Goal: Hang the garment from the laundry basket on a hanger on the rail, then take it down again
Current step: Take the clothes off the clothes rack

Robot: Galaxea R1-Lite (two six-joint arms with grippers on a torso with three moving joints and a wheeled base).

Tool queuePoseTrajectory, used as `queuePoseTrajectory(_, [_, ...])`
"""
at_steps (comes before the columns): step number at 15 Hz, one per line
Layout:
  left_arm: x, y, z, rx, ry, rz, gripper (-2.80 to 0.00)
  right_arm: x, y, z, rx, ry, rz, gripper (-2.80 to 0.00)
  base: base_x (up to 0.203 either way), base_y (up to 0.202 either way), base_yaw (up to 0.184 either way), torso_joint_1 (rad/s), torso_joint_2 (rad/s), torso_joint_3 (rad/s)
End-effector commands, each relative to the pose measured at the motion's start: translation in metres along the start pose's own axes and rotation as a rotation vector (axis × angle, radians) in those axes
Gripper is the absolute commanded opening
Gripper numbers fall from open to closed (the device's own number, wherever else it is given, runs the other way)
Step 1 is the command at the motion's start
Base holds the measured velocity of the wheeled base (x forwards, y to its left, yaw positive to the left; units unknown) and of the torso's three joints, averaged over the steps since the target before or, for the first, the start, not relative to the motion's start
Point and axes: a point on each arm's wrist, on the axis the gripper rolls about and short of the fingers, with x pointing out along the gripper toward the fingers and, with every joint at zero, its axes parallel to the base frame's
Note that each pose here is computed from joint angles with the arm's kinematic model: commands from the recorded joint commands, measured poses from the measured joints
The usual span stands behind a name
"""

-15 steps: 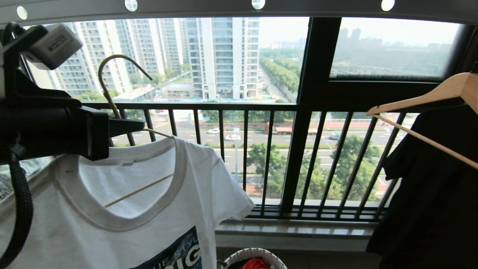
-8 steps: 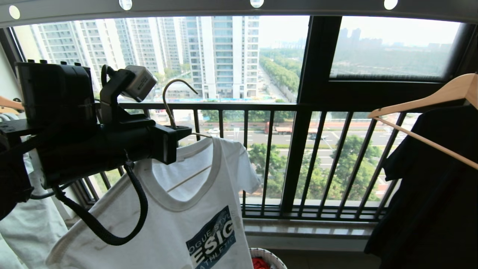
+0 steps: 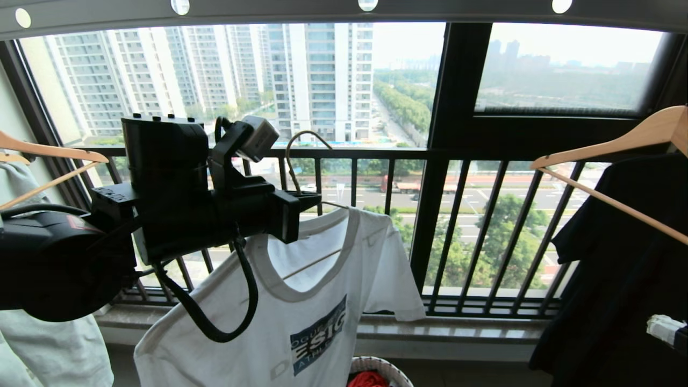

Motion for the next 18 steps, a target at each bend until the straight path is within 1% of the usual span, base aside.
queuePoseTrajectory(1, [0.032, 0.008, -0.021, -0.009, 0.034, -0.009, -2.80, 0.059, -0.010, 0.007, 0.048, 0.134, 0.084, -2.80, 0.000, 0.000, 0.000, 0.000, 0.00, 0.000])
queuePoseTrajectory(3, [0.051, 0.013, -0.032, -0.001, -0.003, -0.013, -2.80, 0.094, 0.001, 0.007, 0.048, 0.172, 0.179, -2.80, 0.000, 0.000, 0.000, 0.000, 0.00, 0.000])
queuePoseTrajectory(4, [0.059, 0.015, -0.031, 0.008, -0.048, -0.012, -2.80, 0.113, 0.008, 0.008, 0.053, 0.180, 0.205, -2.80, 0.000, 0.000, 0.000, 0.000, 0.00, 0.000])
queuePoseTrajectory(5, [0.063, 0.016, -0.029, 0.011, -0.072, -0.010, -2.80, 0.132, 0.014, 0.010, 0.058, 0.176, 0.213, -2.80, 0.000, 0.000, 0.000, 0.000, 0.00, 0.000])
queuePoseTrajectory(6, [0.064, 0.017, -0.028, 0.010, -0.075, -0.007, -2.80, 0.151, 0.020, 0.013, 0.059, 0.167, 0.215, -2.80, 0.000, 0.000, 0.000, 0.000, 0.00, 0.000])
queuePoseTrajectory(9, [0.064, 0.017, -0.025, -0.025, -0.087, -0.006, -2.80, 0.209, 0.044, 0.026, 0.049, 0.136, 0.236, -2.80, 0.000, 0.000, 0.000, 0.000, 0.00, 0.000])
queuePoseTrajectory(12, [0.073, 0.019, -0.031, -0.029, -0.074, -0.005, -2.80, 0.259, 0.061, 0.035, 0.042, 0.106, 0.221, -2.80, 0.000, 0.000, 0.000, 0.000, 0.00, 0.000])
queuePoseTrajectory(14, [0.077, 0.020, -0.034, -0.032, -0.067, 0.001, -2.80, 0.282, 0.066, 0.032, 0.039, 0.107, 0.198, -2.80, 0.000, 0.000, 0.000, 0.000, 0.00, 0.000])
queuePoseTrajectory(17, [0.088, 0.022, -0.036, -0.034, -0.073, 0.059, -2.80, 0.309, 0.069, 0.025, 0.035, 0.117, 0.157, -2.80, 0.000, 0.000, 0.000, 0.000, 0.00, 0.000])
queuePoseTrajectory(18, [0.092, 0.023, -0.035, -0.036, -0.096, 0.086, -2.80, 0.316, 0.070, 0.019, 0.032, 0.131, 0.139, -2.80, 0.000, 0.000, 0.000, 0.000, 0.00, 0.000])
